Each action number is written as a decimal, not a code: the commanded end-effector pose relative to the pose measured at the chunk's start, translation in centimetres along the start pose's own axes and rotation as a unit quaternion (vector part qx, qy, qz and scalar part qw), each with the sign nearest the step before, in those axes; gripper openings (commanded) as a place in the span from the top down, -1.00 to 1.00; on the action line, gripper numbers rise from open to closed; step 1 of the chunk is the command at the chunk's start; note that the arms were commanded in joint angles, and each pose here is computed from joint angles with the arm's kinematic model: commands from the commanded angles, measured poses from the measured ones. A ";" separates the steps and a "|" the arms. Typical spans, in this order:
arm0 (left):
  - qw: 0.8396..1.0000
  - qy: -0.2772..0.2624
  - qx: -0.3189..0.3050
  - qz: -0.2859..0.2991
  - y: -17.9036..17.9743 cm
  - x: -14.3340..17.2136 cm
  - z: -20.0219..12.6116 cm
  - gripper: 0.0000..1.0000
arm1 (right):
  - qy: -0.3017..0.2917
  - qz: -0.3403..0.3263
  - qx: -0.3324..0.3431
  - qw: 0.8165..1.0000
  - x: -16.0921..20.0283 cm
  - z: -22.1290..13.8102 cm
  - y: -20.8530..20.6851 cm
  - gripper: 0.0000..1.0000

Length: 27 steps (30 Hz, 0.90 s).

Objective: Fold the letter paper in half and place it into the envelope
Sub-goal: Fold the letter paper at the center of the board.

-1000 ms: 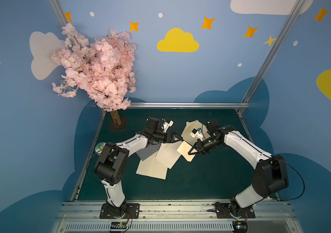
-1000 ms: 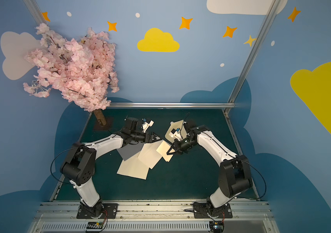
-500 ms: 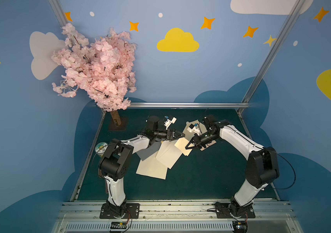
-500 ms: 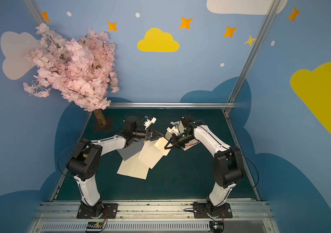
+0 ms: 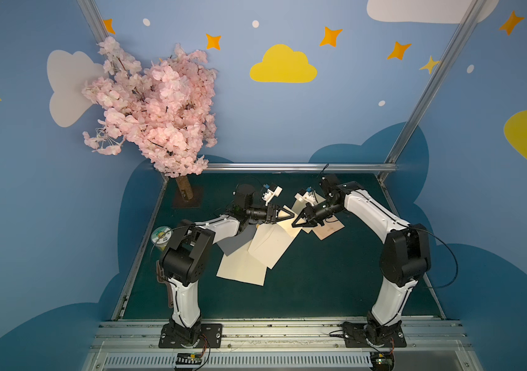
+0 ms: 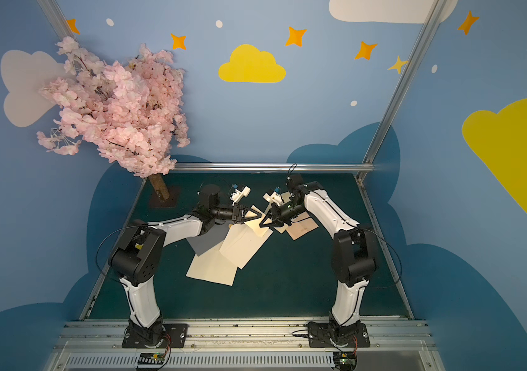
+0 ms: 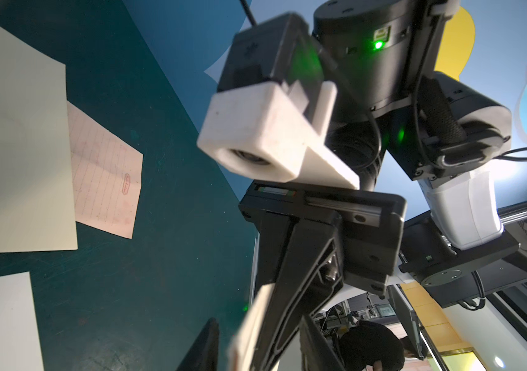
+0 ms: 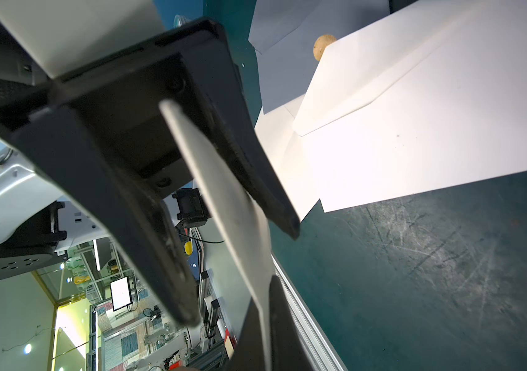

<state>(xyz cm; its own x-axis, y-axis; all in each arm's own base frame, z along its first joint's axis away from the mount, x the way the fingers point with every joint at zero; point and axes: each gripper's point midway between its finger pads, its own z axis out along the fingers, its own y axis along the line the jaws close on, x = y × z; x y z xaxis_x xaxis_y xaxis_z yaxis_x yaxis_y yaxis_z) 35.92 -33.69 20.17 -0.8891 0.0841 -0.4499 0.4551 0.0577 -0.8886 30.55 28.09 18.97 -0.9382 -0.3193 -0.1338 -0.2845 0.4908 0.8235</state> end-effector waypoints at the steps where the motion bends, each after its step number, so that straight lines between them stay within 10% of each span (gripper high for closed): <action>1: 1.000 0.008 0.016 0.012 -0.6 -0.7 0.3 0.41 | 0.004 0.000 -0.005 1.000 -0.3 -0.3 0.3 1.00; 5: 1.000 0.001 0.013 0.004 -0.3 -1.4 0.5 0.86 | 0.003 0.001 -0.004 1.000 -0.5 -0.4 0.3 0.94; 8: 1.000 -0.026 -0.004 -0.010 0.2 -2.7 0.1 0.95 | -0.002 0.012 -0.005 1.000 -0.5 -0.6 0.2 0.06; 11: 0.996 -0.071 -0.038 -0.029 0.8 -4.5 -0.4 0.95 | -0.017 0.030 -0.010 0.999 -0.7 -0.6 0.2 -0.26; 27: 0.912 -0.317 -0.174 -0.194 4.0 -9.0 -4.5 0.95 | -0.231 0.151 -0.094 0.957 -6.9 -2.1 0.9 -0.30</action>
<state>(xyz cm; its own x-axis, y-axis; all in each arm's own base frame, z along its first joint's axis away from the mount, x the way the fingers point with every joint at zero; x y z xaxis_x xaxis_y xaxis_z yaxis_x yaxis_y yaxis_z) 45.10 -30.79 20.63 -0.8557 -0.4711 -0.2140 0.0722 0.3008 -0.9510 34.24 28.50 18.54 -0.9951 0.0985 -0.0092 0.0348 0.4354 0.8995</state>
